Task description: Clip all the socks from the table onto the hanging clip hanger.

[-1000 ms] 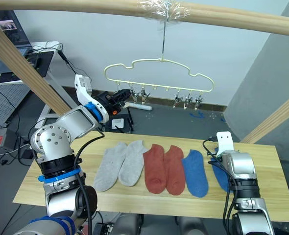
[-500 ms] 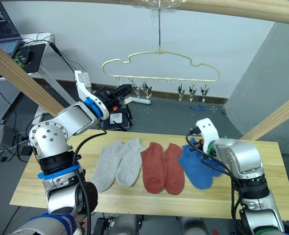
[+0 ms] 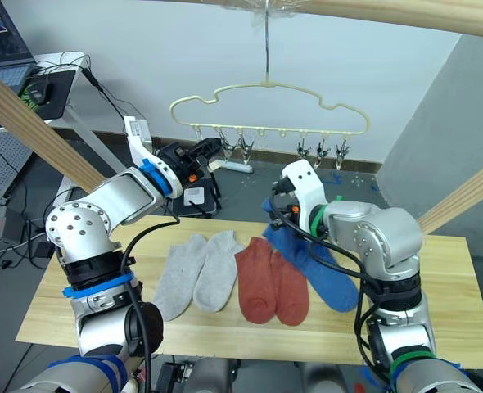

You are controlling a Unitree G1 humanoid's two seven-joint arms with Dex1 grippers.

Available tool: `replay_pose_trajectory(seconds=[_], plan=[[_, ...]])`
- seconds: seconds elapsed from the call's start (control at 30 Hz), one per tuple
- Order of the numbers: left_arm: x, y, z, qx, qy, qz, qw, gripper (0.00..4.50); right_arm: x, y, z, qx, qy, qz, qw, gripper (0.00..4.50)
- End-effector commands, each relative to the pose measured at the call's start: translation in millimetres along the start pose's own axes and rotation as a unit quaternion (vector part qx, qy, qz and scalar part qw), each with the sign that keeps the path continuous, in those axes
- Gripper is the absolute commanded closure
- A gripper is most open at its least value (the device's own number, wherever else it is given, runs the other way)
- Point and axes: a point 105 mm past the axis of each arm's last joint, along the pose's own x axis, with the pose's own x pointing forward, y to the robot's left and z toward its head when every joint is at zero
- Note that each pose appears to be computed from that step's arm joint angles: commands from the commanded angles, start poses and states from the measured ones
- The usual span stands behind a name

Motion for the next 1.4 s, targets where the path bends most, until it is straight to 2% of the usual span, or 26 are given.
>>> replay_pose_trajectory(seconds=[0.03, 0.2, 0.43, 0.7, 1.13, 1.4], plan=[[-0.9, -8.3, 8.0, -0.009, -0.016, -0.013, 1.0, 4.22, 10.3, 12.4, 19.2, -0.022, -0.037, 0.01, 0.999, 4.46], [-2.0, -17.9, 1.3, -0.017, -0.013, -0.019, 1.0, 4.22, 27.0, 22.6, 35.9, -0.033, -0.063, 0.015, 0.997, 4.46], [-10.2, -33.1, -11.3, -0.016, -0.013, -0.021, 1.0, 4.22, 35.8, 27.0, 54.4, -0.045, -0.087, 0.02, 0.995, 4.46], [-13.4, -27.5, -10.1, -0.012, -0.011, -0.012, 1.0, 4.22, 34.0, 27.5, 68.9, -0.056, -0.101, 0.023, 0.993, 4.46], [-19.7, -9.5, -16.7, -0.005, -0.02, 0.003, 1.0, 4.22, 33.3, 28.2, 50.3, -0.052, -0.074, 0.023, 0.996, 4.46], [-14.9, 2.1, 0.9, -0.004, -0.03, 0.007, 1.0, 4.22, 35.8, 29.7, 39.0, -0.044, -0.059, 0.024, 0.997, 4.46]])
